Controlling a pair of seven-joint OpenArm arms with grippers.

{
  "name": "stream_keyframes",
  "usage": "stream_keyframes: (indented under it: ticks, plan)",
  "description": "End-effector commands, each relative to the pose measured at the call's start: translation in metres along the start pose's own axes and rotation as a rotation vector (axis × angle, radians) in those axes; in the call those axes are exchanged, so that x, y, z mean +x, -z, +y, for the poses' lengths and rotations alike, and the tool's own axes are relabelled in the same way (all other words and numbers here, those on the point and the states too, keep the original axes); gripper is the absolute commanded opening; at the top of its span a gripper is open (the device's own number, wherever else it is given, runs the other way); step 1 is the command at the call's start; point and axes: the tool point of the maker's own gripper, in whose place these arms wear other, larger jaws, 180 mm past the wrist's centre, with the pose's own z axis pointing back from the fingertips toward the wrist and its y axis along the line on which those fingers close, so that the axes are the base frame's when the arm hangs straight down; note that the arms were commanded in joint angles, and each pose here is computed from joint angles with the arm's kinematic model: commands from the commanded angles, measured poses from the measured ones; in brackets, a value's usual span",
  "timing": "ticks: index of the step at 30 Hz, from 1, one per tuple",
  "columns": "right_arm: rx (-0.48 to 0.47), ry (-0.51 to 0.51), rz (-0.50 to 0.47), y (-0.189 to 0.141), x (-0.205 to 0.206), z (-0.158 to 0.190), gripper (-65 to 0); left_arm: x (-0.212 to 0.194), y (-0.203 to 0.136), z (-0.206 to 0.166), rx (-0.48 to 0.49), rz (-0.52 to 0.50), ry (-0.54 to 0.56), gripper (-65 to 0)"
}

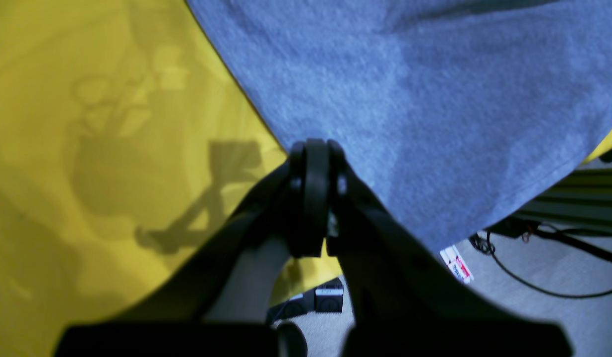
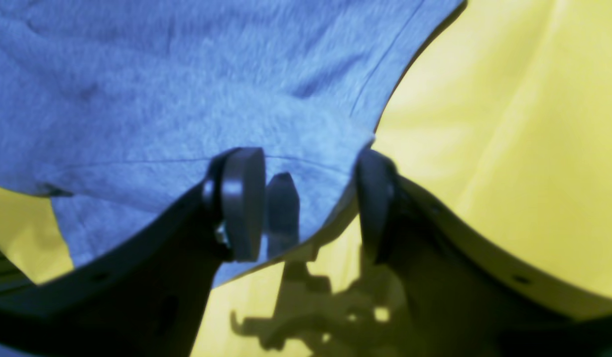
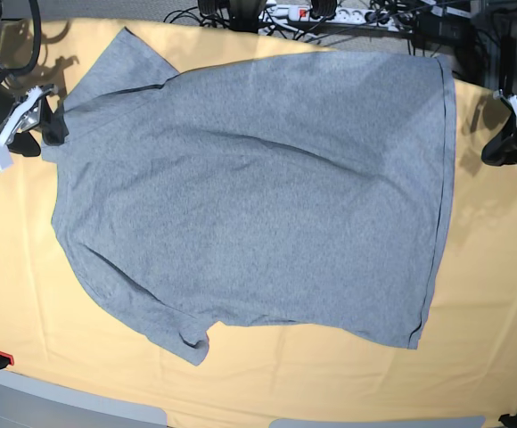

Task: Layout the t-shirt on the table in an organized manner, then fold the t-shirt properly
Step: 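Adjust grips on the collar-side corners with both grippers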

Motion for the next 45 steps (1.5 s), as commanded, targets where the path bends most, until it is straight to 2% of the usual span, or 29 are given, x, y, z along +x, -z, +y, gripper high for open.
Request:
stream_keyframes:
  ticks: [1,8,14,17,22,28,33,34,35,36,38,41,45]
  plan:
    - [0.005,-0.021,-0.010,-0.005,0.007,-0.001,-32.7,0.010,-0.005,0.004,0.013,-0.017,0.036,-65.0]
    - [0.125,0.029,0.153,-0.009,-0.031,0.025,-32.7,0.007,-0.005,0.006,0.026,-0.008,0.036,-65.0]
    - [0.156,0.092,0.210,-0.013,-0.063,0.042,-32.7,0.003,0.000,0.001,0.018,-0.026,0.004,-65.0]
    - [0.169,0.134,0.208,-0.012,-0.073,0.052,-32.7,0.003,0.000,0.001,0.018,-0.026,0.003,-65.0]
    - [0.121,0.237,0.180,0.000,-0.093,0.058,-32.7,0.003,0.000,0.000,0.018,-0.027,0.003,-65.0]
    - [0.209,0.431,0.127,0.015,-0.108,0.084,-31.8,0.003,0.000,0.002,0.025,-0.026,-0.013,-65.0]
    - [0.257,0.501,0.120,0.021,-0.113,0.105,-32.4,0.003,0.000,0.002,0.024,-0.028,-0.014,-65.0]
    - [0.265,0.510,0.126,0.022,-0.114,0.109,-34.2,0.003,0.000,0.001,0.022,-0.030,-0.015,-65.0]
    - [0.269,0.513,0.129,0.022,-0.115,0.111,-38.9,0.003,0.000,0.001,0.022,-0.029,-0.014,-65.0]
    - [0.272,0.515,0.136,0.022,-0.116,0.113,-46.0,0.003,0.000,0.001,0.022,-0.030,-0.015,-65.0]
    - [0.275,0.501,0.161,0.020,-0.119,0.112,-65.0,0.003,0.000,0.002,0.025,-0.029,-0.019,-65.0]
    - [0.310,0.457,0.193,0.012,-0.115,0.113,-65.0,0.002,-0.001,0.006,0.046,-0.024,-0.057,-65.0]
    - [0.328,0.397,0.136,0.005,-0.092,0.107,-65.0,0.000,-0.009,0.013,0.083,-0.022,-0.068,-63.0]
